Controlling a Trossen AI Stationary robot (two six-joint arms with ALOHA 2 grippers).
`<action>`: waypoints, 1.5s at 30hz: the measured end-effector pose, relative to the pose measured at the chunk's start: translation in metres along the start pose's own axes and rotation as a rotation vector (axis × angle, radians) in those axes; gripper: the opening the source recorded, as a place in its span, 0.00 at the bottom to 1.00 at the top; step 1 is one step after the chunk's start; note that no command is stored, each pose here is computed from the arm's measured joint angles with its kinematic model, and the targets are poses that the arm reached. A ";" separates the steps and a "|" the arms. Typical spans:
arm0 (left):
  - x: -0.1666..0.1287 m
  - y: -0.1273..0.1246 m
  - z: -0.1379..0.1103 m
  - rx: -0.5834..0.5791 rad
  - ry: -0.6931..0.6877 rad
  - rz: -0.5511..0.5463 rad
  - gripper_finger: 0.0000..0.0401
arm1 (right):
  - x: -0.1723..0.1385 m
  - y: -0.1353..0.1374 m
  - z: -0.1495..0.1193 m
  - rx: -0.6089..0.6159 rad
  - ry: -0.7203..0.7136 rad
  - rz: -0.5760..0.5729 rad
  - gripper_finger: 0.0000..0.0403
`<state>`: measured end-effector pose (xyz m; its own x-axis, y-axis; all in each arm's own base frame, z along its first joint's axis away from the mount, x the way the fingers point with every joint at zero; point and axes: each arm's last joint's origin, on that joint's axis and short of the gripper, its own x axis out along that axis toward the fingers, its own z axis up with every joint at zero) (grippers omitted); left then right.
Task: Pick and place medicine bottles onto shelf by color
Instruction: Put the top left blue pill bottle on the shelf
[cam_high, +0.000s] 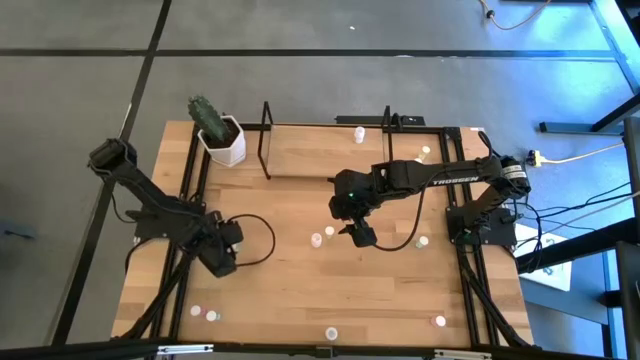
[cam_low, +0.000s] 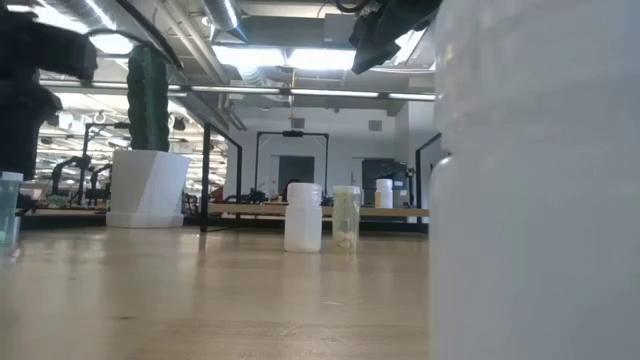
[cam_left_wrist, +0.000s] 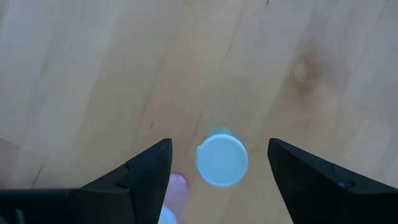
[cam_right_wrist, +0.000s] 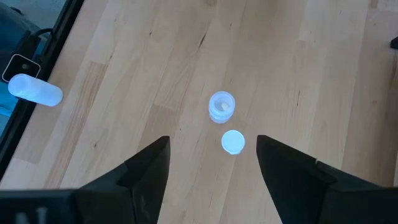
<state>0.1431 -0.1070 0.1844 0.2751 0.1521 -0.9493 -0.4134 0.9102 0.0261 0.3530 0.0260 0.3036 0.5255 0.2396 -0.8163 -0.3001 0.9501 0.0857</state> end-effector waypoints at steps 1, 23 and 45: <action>0.002 0.001 0.000 -0.001 0.000 -0.001 0.65 | 0.000 0.000 0.000 0.000 0.000 0.000 0.60; 0.020 0.008 -0.008 -0.010 0.007 0.011 0.65 | 0.000 0.000 0.000 0.000 0.000 0.000 0.60; 0.020 0.009 -0.008 -0.014 0.033 0.006 0.50 | 0.000 0.000 0.000 0.000 0.000 0.000 0.60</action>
<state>0.1383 -0.0990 0.1628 0.2438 0.1442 -0.9590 -0.4267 0.9040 0.0275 0.3530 0.0261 0.3036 0.5255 0.2397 -0.8163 -0.3003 0.9500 0.0857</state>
